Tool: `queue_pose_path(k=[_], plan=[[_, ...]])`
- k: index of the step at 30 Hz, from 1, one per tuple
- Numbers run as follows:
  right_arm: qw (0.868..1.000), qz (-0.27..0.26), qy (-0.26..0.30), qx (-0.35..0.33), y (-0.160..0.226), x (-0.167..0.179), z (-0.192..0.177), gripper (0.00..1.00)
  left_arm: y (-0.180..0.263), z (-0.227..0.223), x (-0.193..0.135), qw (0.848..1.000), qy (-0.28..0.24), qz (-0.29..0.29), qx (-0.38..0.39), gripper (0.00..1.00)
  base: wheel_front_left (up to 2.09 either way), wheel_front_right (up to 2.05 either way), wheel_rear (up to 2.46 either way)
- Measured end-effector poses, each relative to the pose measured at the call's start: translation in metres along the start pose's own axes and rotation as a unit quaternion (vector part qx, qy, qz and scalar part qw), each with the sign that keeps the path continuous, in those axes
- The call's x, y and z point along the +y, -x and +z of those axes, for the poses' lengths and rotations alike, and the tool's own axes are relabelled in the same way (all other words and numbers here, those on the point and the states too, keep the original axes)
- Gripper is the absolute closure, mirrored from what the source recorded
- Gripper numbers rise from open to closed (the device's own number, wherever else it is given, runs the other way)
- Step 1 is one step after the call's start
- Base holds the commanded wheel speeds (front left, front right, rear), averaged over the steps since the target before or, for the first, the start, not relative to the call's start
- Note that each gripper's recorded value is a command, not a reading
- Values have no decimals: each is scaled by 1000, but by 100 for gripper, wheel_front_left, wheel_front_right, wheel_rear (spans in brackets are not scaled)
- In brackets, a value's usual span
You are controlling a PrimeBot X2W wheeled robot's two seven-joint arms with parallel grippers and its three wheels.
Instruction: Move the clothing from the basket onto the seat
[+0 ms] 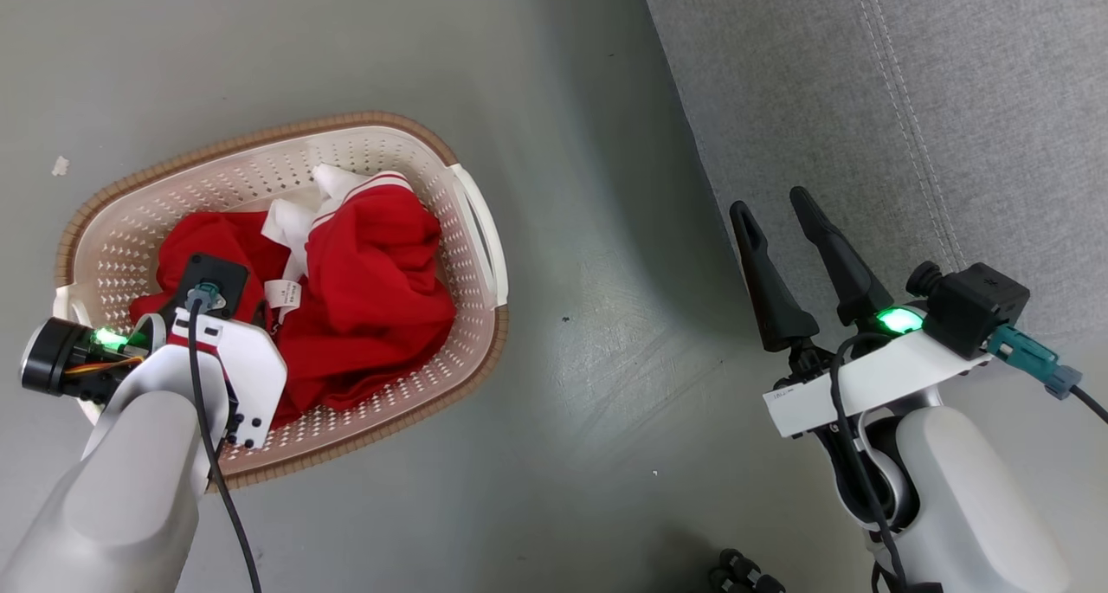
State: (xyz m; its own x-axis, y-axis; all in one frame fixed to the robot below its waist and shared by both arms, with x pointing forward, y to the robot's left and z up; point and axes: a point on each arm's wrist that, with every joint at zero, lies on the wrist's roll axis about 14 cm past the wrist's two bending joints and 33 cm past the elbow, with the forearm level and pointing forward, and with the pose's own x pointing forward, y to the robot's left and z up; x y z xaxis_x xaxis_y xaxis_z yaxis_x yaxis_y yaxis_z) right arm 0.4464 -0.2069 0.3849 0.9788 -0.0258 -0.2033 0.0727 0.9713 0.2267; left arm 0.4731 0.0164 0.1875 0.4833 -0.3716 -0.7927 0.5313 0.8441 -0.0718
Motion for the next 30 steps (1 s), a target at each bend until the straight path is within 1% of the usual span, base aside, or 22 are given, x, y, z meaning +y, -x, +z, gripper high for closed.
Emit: queue_pose_path(k=[12,30], plan=[[1000,5,1,7,-2,3,-6,0,0,-16,0,999,18,5,33,0,0,0,0],[999,3,3,34,-4,0,-28,0,-20,-31,16,998,23,18,55,0,0,0,0]])
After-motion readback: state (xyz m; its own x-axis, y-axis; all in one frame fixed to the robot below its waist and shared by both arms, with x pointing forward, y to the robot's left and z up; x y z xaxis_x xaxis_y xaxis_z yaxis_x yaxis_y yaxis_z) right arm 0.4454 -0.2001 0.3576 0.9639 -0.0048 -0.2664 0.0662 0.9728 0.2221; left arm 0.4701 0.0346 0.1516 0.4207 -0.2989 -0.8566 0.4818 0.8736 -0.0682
